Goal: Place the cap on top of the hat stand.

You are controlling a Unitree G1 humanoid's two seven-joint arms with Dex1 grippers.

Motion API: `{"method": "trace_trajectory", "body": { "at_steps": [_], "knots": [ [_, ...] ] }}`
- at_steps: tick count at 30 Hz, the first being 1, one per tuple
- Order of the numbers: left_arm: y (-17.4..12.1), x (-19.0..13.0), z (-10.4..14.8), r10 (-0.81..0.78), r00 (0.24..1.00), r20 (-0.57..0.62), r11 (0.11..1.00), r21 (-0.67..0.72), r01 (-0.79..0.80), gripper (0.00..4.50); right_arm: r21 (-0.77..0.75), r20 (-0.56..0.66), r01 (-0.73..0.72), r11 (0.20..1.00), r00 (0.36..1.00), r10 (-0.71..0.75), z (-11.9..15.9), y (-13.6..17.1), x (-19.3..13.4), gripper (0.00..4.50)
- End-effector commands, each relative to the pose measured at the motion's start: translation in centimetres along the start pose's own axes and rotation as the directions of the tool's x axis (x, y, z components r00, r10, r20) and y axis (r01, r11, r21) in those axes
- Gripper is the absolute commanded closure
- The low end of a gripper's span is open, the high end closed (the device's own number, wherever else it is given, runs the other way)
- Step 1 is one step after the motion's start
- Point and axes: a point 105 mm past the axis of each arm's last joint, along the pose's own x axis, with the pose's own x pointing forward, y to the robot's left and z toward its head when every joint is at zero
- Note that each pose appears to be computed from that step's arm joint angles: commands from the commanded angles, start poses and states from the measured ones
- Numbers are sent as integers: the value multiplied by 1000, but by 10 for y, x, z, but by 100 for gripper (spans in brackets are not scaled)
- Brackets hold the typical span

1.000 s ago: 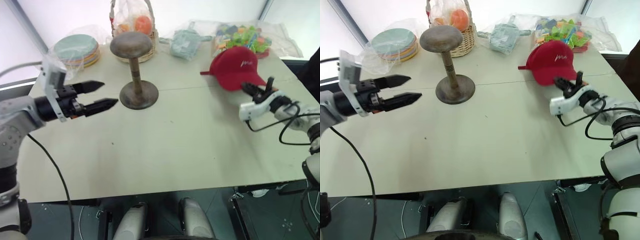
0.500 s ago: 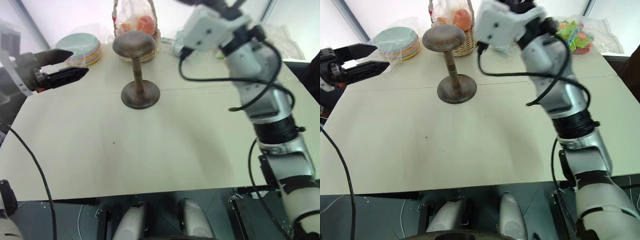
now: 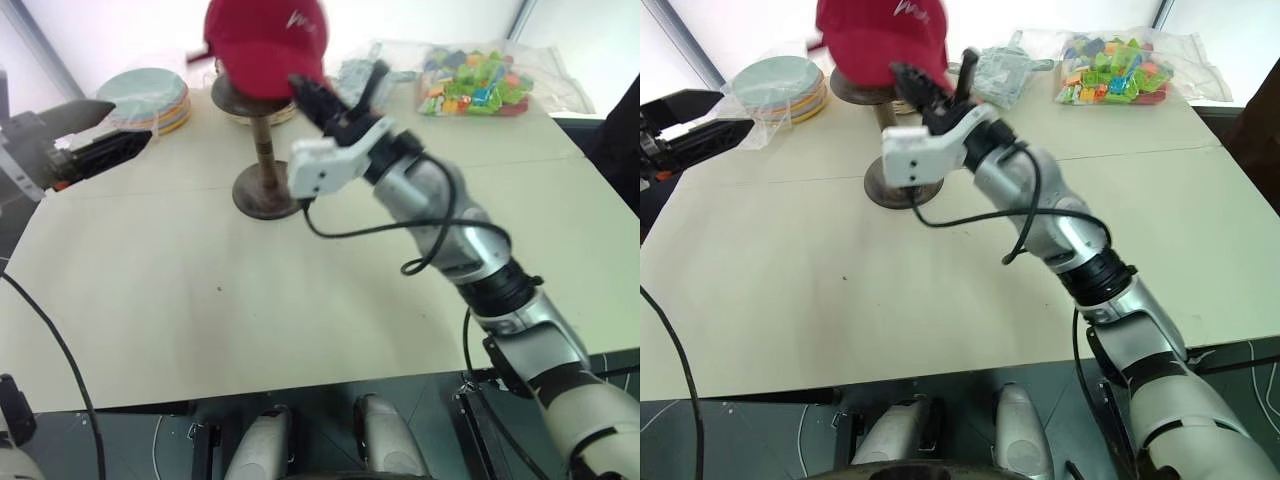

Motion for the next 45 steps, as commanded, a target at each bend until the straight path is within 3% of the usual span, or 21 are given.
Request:
{"method": "trace_trajectory", "body": {
  "at_steps": [1,13,22,39,42,45],
  "knots": [
    [0,-6,18,22,997,77,999,28,-24,0,-65,76,36,997,997,-31,14,-11,5,447],
    [1,1,16,17,993,115,1000,9,-18,0,-150,75,-110,983,990,122,4,47,9,447],
    [-2,0,8,18,993,119,1000,-2,-17,0,-135,118,-191,972,971,207,31,66,18,447],
    [0,10,5,12,992,122,1000,-17,-10,0,-59,142,-236,970,960,242,42,68,9,447],
    [1,9,5,10,993,118,1000,-18,-8,0,-43,155,-233,972,959,237,46,67,9,360],
    [2,9,5,5,993,117,1000,-20,-3,0,-35,165,-232,972,958,234,48,67,8,207]
  ]
}}
